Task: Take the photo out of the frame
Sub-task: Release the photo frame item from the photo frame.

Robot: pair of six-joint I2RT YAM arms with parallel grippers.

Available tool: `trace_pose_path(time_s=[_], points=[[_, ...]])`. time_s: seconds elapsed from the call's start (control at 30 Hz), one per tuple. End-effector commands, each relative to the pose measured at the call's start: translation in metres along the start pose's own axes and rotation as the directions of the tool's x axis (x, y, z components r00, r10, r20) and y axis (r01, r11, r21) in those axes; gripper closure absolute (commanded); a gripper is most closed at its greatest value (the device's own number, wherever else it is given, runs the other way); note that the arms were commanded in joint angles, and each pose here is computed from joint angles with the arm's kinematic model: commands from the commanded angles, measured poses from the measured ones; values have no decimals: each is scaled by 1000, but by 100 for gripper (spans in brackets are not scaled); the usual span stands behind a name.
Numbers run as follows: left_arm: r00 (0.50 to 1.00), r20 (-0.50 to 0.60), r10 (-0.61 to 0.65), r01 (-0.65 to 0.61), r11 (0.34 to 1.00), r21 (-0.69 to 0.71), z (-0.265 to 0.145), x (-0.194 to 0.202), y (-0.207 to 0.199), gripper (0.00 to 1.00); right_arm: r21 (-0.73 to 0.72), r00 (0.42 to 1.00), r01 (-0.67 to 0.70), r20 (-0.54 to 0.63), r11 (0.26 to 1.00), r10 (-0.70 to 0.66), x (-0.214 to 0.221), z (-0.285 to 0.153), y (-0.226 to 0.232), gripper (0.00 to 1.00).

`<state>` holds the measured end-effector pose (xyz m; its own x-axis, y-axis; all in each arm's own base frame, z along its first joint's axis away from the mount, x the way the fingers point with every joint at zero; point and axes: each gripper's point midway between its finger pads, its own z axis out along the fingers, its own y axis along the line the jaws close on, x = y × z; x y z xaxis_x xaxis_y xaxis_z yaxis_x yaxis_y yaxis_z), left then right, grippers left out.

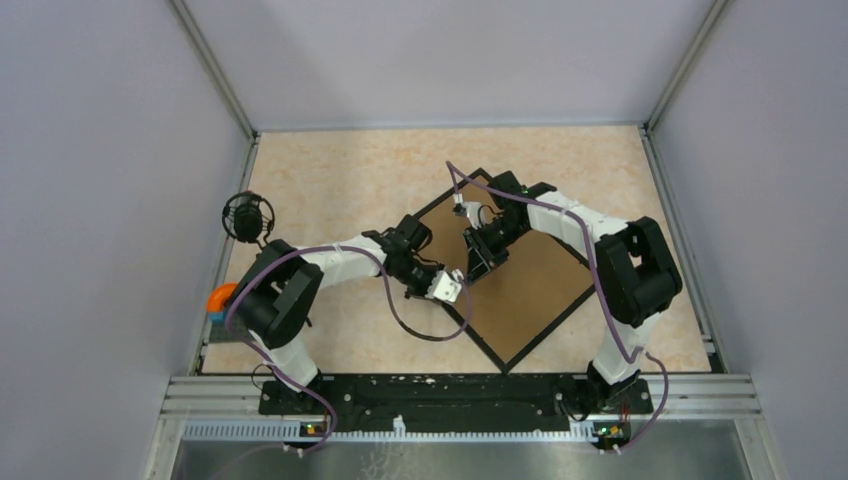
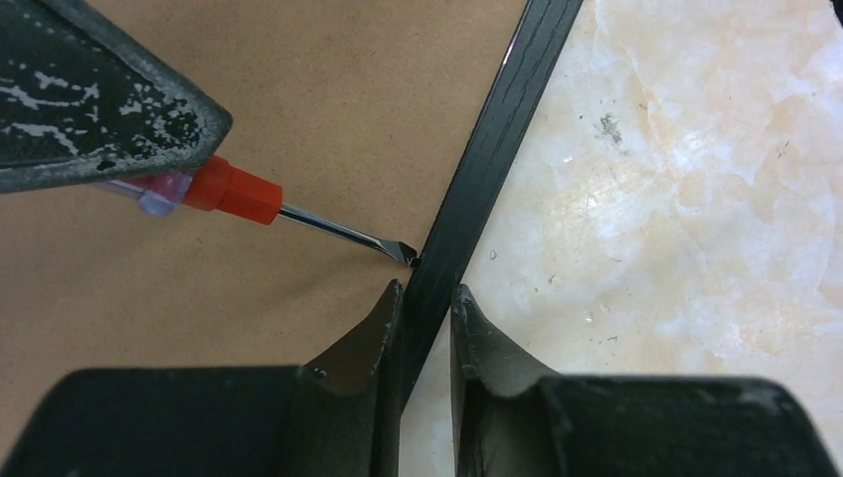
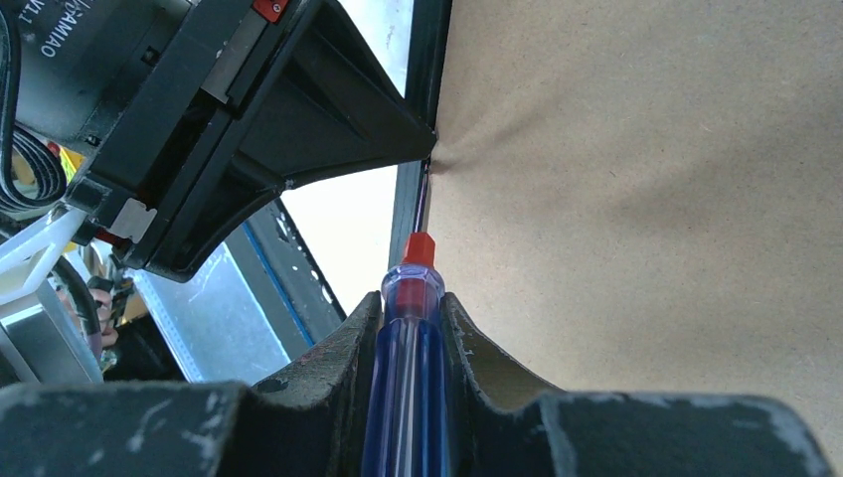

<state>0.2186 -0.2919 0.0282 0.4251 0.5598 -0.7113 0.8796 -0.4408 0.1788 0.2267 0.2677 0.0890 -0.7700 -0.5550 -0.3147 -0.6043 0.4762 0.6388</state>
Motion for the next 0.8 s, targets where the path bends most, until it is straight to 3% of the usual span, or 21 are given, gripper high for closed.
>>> trace_pose_path(time_s=[0.0,0.57,0.77], points=[[993,-118,-16,-4,986,-169,12,30,50,93,-369,996,0,-84,929,-33,21,20,94,100],[987,-116,-113,75,955,-286,4,29,71,100,-274,996,52,-52,960,-69,19,31,109,100],[989,-140,-35,11,985,-174,-4,21,45,73,-228,998,-30,-67,973,15,22,34,75,100]])
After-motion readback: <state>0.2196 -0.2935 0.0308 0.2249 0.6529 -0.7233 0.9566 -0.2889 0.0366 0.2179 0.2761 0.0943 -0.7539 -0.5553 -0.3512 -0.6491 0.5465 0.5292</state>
